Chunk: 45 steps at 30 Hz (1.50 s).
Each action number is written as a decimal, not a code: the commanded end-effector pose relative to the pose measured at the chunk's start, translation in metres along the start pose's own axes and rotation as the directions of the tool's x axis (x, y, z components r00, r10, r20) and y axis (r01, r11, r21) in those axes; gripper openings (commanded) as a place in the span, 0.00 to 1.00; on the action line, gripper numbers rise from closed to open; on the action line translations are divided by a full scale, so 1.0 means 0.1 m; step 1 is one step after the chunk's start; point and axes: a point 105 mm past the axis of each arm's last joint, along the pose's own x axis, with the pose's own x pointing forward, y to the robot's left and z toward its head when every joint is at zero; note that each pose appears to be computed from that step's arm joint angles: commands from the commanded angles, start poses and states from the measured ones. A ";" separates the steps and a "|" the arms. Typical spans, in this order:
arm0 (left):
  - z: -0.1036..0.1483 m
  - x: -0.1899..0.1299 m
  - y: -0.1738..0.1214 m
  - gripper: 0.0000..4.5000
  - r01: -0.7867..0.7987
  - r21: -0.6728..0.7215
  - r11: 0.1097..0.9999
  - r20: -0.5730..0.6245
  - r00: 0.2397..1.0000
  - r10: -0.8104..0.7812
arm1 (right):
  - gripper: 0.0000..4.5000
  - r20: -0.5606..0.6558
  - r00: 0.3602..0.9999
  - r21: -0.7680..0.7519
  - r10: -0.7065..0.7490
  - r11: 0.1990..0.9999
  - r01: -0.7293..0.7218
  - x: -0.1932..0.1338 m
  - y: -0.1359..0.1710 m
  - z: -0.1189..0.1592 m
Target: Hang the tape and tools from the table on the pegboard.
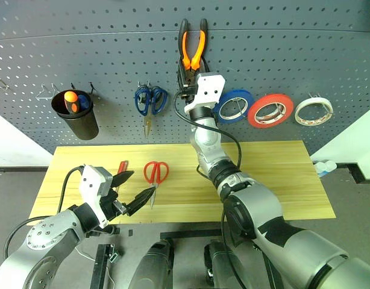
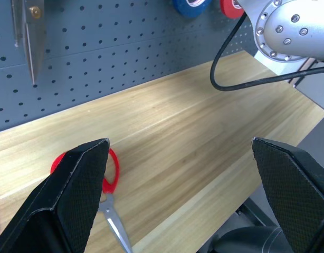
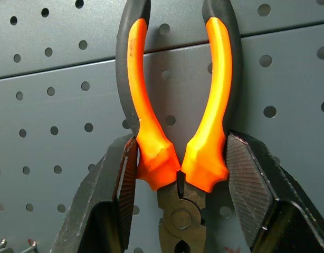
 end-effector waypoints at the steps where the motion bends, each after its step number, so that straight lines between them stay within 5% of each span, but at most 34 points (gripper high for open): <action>1: 0.08 0.01 -0.02 1.00 0.008 0.027 1.000 0.028 1.000 -0.009 | 0.68 -0.006 1.000 0.034 -0.027 0.999 0.027 0.05 -0.04 0.02; 6: 0.08 0.02 -0.01 1.00 0.002 0.026 1.000 0.031 1.000 -0.003 | 0.99 -0.018 1.000 0.037 -0.016 0.999 0.017 0.04 -0.04 0.00; 45: 0.09 0.45 0.11 1.00 0.048 0.048 0.998 0.134 0.990 -0.054 | 0.99 0.066 0.997 -0.006 0.050 0.999 -0.050 0.01 -0.15 0.20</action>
